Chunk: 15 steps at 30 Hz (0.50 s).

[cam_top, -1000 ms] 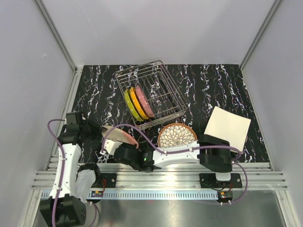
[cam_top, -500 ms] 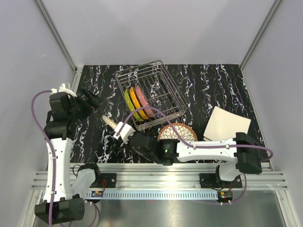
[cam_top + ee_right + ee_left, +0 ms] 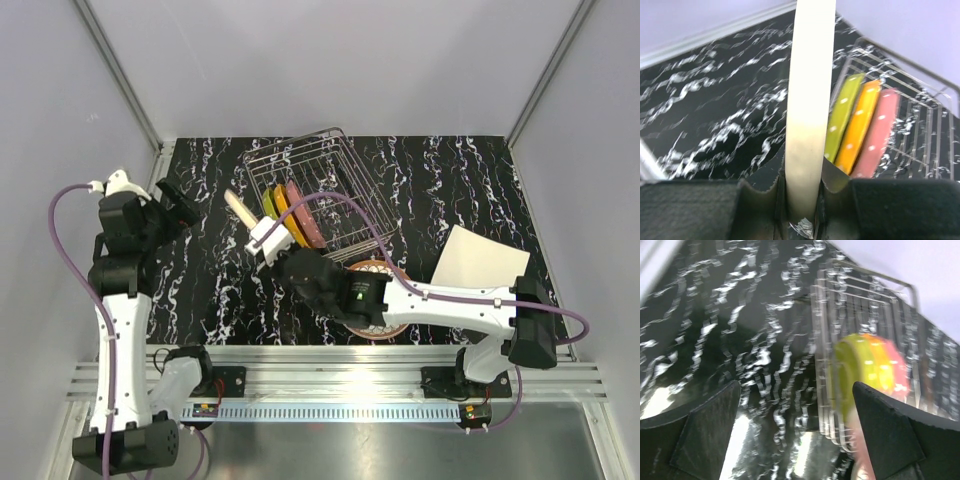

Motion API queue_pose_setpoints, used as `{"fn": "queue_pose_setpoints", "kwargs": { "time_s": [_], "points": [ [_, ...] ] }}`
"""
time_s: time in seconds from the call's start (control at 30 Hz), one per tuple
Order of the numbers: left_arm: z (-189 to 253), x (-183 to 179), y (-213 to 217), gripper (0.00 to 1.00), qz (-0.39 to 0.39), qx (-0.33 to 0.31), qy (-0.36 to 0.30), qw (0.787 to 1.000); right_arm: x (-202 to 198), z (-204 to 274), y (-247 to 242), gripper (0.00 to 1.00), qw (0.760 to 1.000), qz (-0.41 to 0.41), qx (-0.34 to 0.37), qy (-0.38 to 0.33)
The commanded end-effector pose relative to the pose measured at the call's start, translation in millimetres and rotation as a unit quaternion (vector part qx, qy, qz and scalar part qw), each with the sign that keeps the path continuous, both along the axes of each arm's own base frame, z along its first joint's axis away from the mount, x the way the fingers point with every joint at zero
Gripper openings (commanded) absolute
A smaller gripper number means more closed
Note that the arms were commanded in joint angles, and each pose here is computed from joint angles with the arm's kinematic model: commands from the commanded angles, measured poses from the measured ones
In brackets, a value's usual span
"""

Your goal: Load the plates into the dish rack

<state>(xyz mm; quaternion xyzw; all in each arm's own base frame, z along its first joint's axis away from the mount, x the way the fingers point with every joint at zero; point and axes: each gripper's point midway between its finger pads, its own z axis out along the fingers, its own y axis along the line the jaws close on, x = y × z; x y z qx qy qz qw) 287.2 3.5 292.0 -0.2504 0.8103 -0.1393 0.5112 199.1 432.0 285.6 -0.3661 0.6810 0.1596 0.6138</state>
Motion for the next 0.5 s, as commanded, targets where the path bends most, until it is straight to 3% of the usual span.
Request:
{"fn": "queue_pose_setpoints", "kwargs": {
  "time_s": [0.0, 0.13, 0.23, 0.47],
  "points": [
    [16, -12, 31, 0.99, 0.073, 0.065, -0.055, 0.994, 29, 114, -17, 0.0, 0.982, -0.064, 0.166, -0.055],
    [9, -20, 31, 0.99, 0.077, 0.083, -0.084, 0.99, 44, 118, -18, 0.0, 0.981, -0.078, 0.167, -0.06],
    [-15, -12, 30, 0.99, 0.067, 0.093, -0.056, 0.992, 55, 114, -16, 0.0, 0.981, -0.088, 0.164, -0.057],
    [-26, -3, 14, 0.99, 0.021, 0.071, -0.036, 0.997, 54, 121, -7, 0.0, 0.979, -0.066, 0.186, -0.06]
  ]
}}
